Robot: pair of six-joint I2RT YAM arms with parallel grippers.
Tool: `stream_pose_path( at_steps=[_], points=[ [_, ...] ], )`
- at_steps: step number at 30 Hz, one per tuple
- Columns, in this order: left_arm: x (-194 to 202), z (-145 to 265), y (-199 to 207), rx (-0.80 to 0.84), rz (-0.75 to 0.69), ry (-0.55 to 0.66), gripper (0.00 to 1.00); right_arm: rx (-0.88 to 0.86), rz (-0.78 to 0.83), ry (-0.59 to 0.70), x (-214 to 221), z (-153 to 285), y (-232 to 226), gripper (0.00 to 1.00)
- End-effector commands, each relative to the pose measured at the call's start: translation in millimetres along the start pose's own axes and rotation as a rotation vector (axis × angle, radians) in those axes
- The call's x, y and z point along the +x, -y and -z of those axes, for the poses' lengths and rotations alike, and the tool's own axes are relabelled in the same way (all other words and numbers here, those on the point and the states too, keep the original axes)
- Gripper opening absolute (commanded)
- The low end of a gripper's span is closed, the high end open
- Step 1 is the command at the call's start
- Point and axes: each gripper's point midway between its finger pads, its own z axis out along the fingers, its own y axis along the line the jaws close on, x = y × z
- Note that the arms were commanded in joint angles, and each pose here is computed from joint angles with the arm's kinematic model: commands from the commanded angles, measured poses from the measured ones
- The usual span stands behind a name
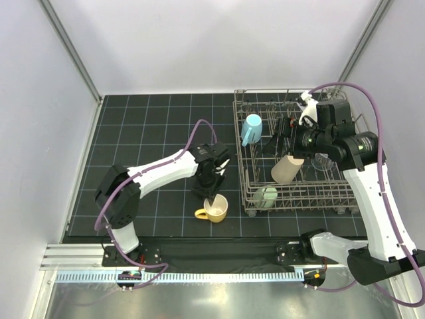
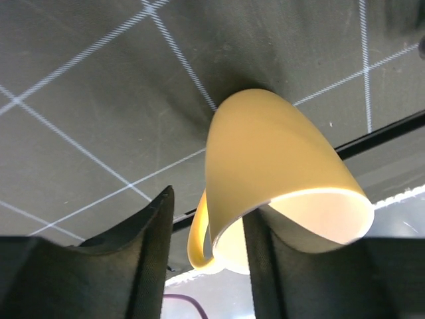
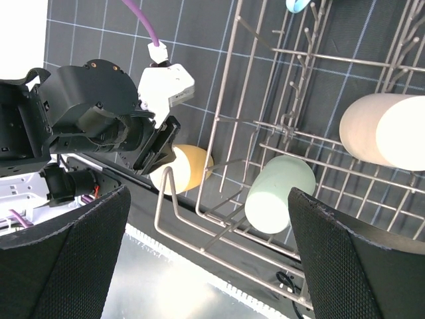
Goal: Load the cups into the dish rack
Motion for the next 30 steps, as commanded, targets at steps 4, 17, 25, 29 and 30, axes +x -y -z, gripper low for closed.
stream_pose_path(
  at_steps=[4, 17, 25, 29, 30],
  points=[
    [-3.4, -1.9, 23.4, 0.131, 0.006, 0.027, 0.32, 0.019, -0.003, 0.006, 4.4, 5.2, 2.7, 1.00],
    [-11.9, 65.1, 4.3, 0.066, 0.102, 0.142, 0.00, 0.016, 0.026, 0.010, -12.5, 11.5, -5.0, 1.00],
    [-53.1, 199.0, 10.6, 0.210, 0.266, 0.475, 0.00, -0.064, 0.066, 0.023, -31.9, 15.2, -25.3, 1.00],
    [-65.7, 278.0, 34.4, 0.436, 0.286, 0.655, 0.00, -0.231, 0.104, 0.030, -44.0, 21.6, -58.4, 1.00],
    [-67.3, 291.3, 35.5, 0.485, 0.300, 0.688, 0.00, -0.269, 0.110, 0.034, -46.3, 23.1, -65.2, 1.00]
  ],
)
